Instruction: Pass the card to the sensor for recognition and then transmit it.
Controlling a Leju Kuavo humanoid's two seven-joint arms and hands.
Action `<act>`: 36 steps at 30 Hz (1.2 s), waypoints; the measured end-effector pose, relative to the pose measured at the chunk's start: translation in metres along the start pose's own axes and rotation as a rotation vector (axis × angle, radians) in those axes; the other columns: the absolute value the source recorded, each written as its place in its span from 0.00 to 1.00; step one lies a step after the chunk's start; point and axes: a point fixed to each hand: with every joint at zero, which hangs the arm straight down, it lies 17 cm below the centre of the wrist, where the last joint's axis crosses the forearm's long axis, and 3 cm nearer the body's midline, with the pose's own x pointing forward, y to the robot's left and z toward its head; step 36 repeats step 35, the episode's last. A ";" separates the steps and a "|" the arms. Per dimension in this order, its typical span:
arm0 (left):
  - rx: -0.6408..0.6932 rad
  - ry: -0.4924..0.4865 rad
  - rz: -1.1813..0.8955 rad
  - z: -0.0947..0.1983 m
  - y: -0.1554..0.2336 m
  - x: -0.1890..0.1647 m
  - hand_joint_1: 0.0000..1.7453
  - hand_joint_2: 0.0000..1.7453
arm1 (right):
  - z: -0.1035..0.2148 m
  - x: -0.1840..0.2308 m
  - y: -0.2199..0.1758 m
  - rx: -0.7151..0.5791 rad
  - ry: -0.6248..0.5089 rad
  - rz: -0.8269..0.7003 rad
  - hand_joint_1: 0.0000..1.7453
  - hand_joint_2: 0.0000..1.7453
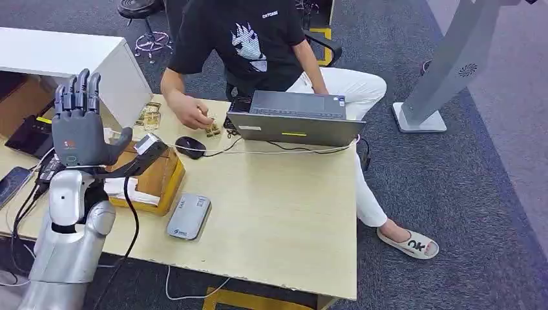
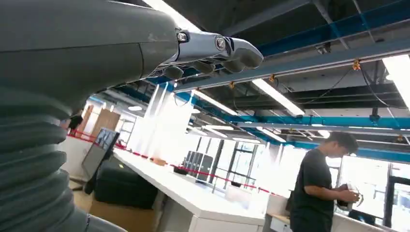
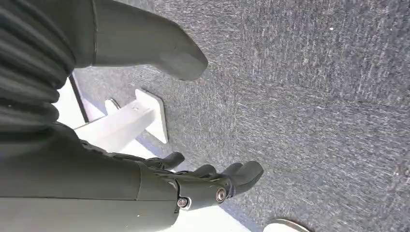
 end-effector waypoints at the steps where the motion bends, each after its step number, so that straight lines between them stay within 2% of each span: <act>1: 0.000 -0.008 0.016 0.007 0.001 0.001 0.00 1.00 | 0.000 -0.001 0.000 0.001 0.004 -0.001 0.00 1.00; 5: 0.013 -0.057 0.101 0.054 0.012 0.007 0.00 1.00 | 0.001 -0.008 0.002 0.003 0.024 -0.024 0.00 1.00; 8: 0.048 -0.096 0.166 0.107 0.034 0.016 0.00 1.00 | 0.002 -0.015 0.004 0.007 0.047 -0.046 0.00 1.00; 13: 0.161 -0.050 0.351 0.186 0.091 0.016 0.00 1.00 | 0.006 -0.023 0.009 0.001 0.067 -0.106 0.00 1.00; 15: 0.201 0.037 0.415 0.206 0.107 -0.005 0.00 1.00 | 0.008 -0.024 0.013 0.001 0.076 -0.123 0.00 1.00; 16: 0.219 0.118 0.434 0.217 0.111 -0.025 0.00 1.00 | 0.009 -0.025 0.014 0.000 0.081 -0.130 0.00 1.00; 19: 0.256 0.318 0.389 0.249 0.121 -0.076 0.00 1.00 | 0.012 -0.026 0.018 0.003 0.091 -0.144 0.00 1.00; 23: 0.276 0.531 0.281 0.293 0.123 -0.119 0.00 1.00 | 0.015 -0.026 0.023 0.010 0.095 -0.147 0.00 1.00; 25: 0.264 0.639 0.264 0.316 0.116 -0.137 0.00 1.00 | 0.016 -0.025 0.024 0.013 0.093 -0.144 0.00 1.00; 28: 0.237 0.856 0.233 0.364 0.093 -0.174 0.00 1.00 | 0.017 -0.021 0.026 0.013 0.077 -0.133 0.00 1.00; 32: 0.205 0.997 0.195 0.416 0.071 -0.200 0.00 1.00 | 0.018 -0.019 0.026 0.012 0.068 -0.129 0.00 1.00; 35: 0.144 1.183 0.162 0.459 0.048 -0.218 0.00 1.00 | 0.018 -0.016 0.026 0.012 0.052 -0.114 0.00 1.00; 36: 0.144 1.183 0.162 0.459 0.048 -0.218 0.00 1.00 | 0.018 -0.016 0.026 0.012 0.052 -0.114 0.00 1.00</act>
